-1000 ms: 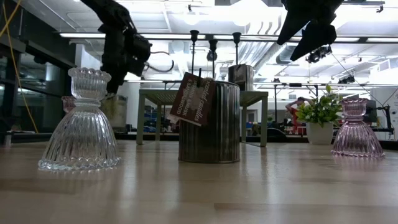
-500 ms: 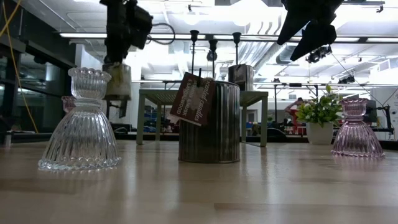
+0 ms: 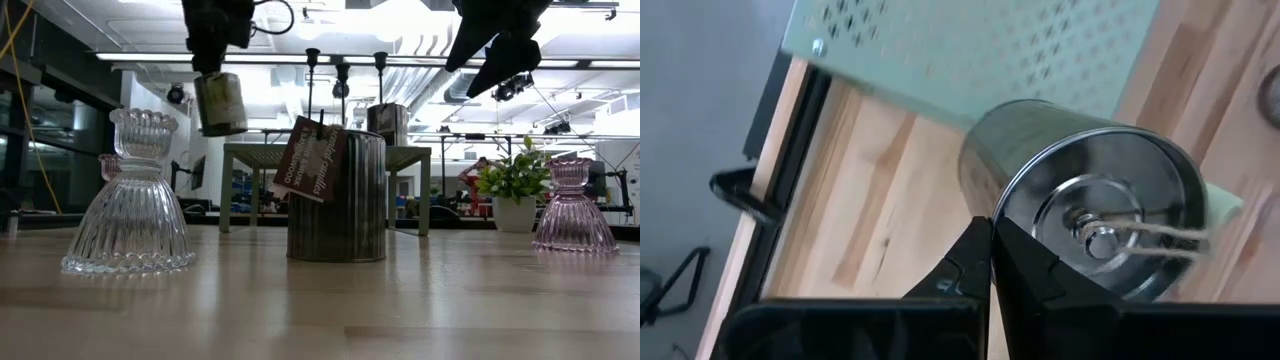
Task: Pick & Place candle stick holders
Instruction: Put the top silver scented candle on the shelf aligned with the silver scented candle
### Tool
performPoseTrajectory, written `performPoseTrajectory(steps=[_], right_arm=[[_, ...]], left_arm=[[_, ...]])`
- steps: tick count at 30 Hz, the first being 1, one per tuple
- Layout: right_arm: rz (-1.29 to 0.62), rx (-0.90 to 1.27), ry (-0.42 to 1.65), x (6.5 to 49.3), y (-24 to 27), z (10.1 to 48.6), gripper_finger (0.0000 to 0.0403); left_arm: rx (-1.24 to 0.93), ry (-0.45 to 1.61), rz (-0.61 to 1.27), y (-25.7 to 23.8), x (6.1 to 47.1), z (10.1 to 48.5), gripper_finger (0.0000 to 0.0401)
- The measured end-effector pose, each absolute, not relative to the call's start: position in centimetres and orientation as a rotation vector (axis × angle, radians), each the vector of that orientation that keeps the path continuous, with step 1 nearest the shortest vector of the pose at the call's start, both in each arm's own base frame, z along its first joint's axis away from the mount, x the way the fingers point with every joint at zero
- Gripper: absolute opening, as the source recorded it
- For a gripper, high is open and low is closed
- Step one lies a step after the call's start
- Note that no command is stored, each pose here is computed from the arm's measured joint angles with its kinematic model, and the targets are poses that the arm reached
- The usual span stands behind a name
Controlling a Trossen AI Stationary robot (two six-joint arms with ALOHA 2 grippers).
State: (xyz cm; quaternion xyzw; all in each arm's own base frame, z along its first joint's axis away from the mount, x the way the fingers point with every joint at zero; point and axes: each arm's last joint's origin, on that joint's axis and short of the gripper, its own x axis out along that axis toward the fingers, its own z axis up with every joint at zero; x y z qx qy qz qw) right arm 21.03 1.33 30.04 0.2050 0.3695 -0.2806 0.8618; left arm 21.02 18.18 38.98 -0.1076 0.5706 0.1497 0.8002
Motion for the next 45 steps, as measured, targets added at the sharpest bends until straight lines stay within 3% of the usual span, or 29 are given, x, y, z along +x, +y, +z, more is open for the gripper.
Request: performPoseTrajectory(steps=[17,45], right_arm=[[-0.586,0.435,0.771,21.1,1.3,30.1,0.0392],[-0.58,0.459,0.776,21.1,1.4,30.0,0.0392]], left_arm=[[-0.187,1.14,0.288,18.7,26.1,37.3,0.0],[-0.13,1.066,0.327,20.1,28.2,36.4,0.0]])
